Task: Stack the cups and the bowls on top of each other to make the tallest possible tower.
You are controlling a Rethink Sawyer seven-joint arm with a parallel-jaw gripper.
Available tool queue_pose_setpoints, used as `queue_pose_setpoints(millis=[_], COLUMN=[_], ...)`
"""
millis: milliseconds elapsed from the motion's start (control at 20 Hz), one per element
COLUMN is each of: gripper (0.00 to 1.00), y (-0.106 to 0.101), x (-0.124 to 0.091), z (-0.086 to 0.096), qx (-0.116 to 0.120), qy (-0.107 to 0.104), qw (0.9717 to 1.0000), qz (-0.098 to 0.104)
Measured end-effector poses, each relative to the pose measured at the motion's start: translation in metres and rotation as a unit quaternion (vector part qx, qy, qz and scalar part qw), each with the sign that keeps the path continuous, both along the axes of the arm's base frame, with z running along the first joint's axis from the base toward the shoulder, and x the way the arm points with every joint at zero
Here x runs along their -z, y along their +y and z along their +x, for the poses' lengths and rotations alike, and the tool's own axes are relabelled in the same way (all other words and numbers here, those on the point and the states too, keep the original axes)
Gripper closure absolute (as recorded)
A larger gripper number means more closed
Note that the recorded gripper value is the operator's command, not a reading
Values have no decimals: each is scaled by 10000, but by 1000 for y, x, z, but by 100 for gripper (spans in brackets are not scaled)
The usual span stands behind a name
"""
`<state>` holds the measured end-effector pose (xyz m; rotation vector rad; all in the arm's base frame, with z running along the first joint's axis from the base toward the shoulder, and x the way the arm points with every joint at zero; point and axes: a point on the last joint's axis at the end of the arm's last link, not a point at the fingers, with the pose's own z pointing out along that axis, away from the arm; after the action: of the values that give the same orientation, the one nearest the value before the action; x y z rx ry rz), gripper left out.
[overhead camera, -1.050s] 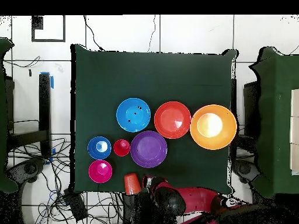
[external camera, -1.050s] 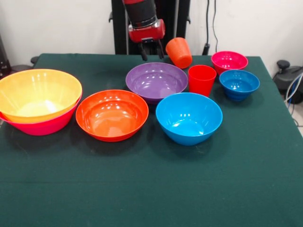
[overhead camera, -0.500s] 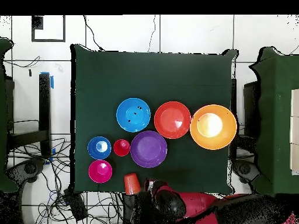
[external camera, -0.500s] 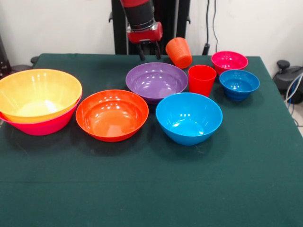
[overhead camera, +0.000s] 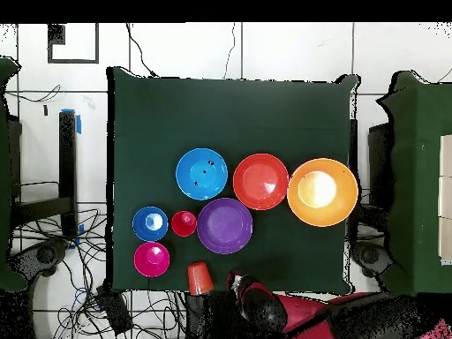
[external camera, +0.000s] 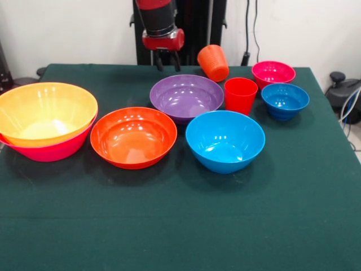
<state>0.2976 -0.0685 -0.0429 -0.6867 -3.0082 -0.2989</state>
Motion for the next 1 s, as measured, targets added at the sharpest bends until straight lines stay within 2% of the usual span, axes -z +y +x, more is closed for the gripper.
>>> queue_pose_setpoints(millis=[300,600,1000], gripper=[0,0,0], y=[-29,-58,-75], x=[-15,-42,-55], z=[9,12,19], qx=[450,851,1167], qy=[42,280,478], qw=[9987,9952,9909], qz=[-223,-398,-468])
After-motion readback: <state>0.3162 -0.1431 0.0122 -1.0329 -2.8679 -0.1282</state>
